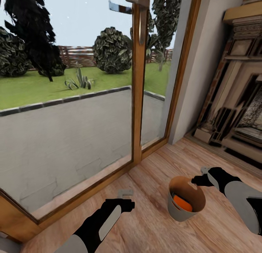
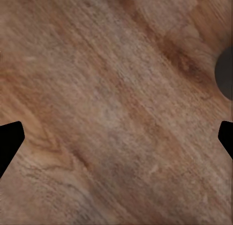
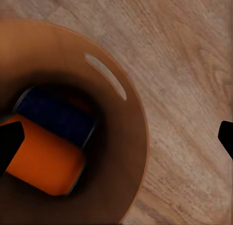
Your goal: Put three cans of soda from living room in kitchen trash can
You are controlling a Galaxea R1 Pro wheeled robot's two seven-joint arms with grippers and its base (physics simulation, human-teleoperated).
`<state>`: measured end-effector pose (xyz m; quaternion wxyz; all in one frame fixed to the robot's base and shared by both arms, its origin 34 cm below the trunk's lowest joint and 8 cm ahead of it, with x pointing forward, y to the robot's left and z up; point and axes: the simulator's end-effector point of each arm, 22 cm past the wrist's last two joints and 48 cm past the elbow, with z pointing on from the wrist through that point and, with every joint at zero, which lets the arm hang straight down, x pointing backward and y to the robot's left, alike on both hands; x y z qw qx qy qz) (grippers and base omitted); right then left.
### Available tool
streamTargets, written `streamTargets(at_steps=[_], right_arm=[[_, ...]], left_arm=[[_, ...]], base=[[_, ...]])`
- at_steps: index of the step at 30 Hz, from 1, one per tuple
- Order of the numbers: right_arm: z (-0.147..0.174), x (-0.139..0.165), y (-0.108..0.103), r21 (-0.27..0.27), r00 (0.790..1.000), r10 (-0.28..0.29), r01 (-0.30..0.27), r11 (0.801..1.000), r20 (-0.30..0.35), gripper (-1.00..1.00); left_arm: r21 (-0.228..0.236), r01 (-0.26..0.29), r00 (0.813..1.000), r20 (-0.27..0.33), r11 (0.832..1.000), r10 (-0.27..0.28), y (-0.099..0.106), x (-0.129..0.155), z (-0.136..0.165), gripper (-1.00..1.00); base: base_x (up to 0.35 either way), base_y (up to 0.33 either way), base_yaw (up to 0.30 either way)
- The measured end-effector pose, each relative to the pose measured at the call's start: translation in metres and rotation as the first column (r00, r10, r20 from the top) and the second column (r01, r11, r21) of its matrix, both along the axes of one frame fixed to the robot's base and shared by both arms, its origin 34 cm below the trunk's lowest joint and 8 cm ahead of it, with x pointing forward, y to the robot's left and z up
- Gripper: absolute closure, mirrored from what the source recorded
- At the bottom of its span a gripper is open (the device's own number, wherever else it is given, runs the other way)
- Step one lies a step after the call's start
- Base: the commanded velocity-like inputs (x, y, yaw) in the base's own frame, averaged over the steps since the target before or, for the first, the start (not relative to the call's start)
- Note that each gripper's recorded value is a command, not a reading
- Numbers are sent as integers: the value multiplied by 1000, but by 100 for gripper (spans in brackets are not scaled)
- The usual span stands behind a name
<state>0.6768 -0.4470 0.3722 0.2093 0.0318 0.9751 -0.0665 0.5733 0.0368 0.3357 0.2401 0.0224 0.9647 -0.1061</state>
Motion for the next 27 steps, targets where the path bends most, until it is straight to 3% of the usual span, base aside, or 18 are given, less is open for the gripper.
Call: streamTargets(at_steps=[27], right_arm=[[59,16,3,-8,1000,7,-7,1000,-4,-100]], left_arm=[[7,-1,1000,-10,1000,1,2,13,56,-100]], base=[[0,0,0]])
